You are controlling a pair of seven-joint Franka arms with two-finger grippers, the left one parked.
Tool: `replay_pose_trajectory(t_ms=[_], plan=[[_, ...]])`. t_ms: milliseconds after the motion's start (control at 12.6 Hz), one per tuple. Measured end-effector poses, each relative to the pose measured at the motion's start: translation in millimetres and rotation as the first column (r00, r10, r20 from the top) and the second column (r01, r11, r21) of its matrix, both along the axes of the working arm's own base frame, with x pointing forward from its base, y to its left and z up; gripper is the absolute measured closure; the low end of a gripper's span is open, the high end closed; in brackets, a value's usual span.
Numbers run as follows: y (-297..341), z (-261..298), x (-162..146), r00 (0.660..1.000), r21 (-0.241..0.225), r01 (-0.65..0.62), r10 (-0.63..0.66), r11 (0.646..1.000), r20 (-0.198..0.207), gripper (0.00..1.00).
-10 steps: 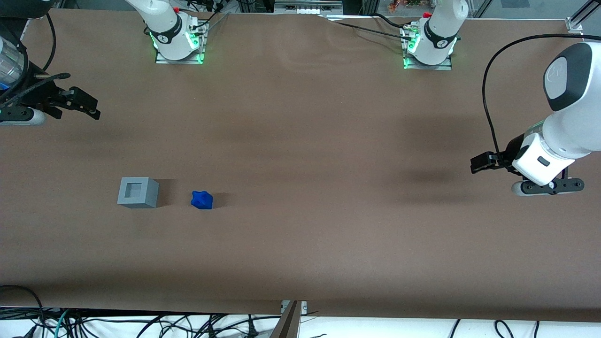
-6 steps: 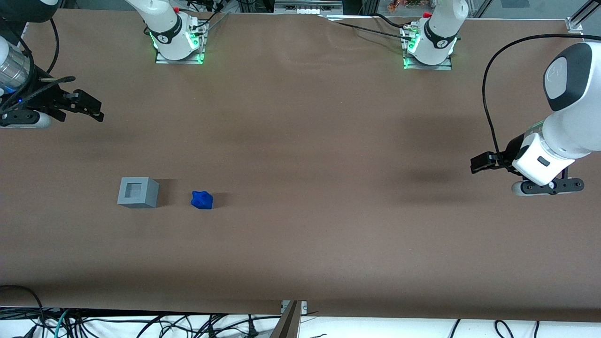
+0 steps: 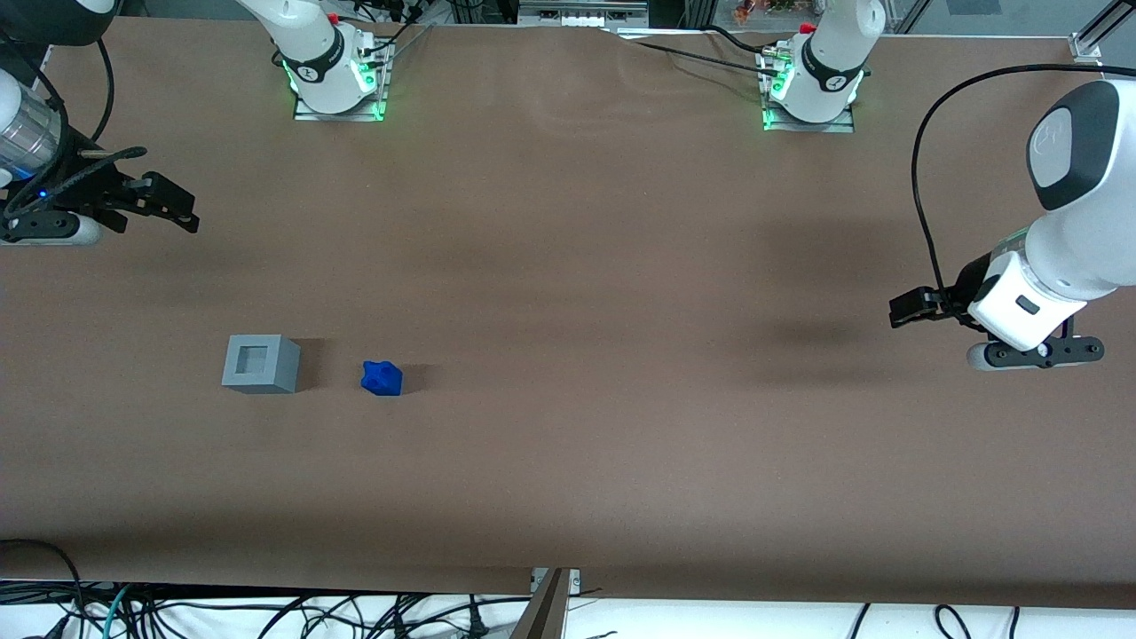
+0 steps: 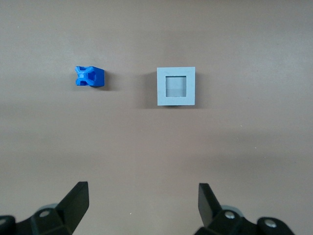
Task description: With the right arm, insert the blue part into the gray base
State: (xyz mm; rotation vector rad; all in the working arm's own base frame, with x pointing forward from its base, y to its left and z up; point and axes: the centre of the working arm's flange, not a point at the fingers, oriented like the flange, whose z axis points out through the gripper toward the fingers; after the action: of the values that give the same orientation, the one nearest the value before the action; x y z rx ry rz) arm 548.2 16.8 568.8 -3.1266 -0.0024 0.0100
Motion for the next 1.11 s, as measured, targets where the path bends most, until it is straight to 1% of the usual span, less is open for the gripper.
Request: replay_pose_trajectory(t_ms=[239, 557, 1114], plan=[[-0.2, 3.1, 5.4, 1.000, 0.000, 0.001, -0.001, 1.000, 0.009, 0.01], [-5.4, -0.7, 6.8, 1.000, 0.000, 0.010, -0.010, 1.000, -0.006, 0.01], [-0.6, 1.1, 6.4, 1.000, -0.006, -0.001, 0.001, 1.000, -0.007, 0.01]])
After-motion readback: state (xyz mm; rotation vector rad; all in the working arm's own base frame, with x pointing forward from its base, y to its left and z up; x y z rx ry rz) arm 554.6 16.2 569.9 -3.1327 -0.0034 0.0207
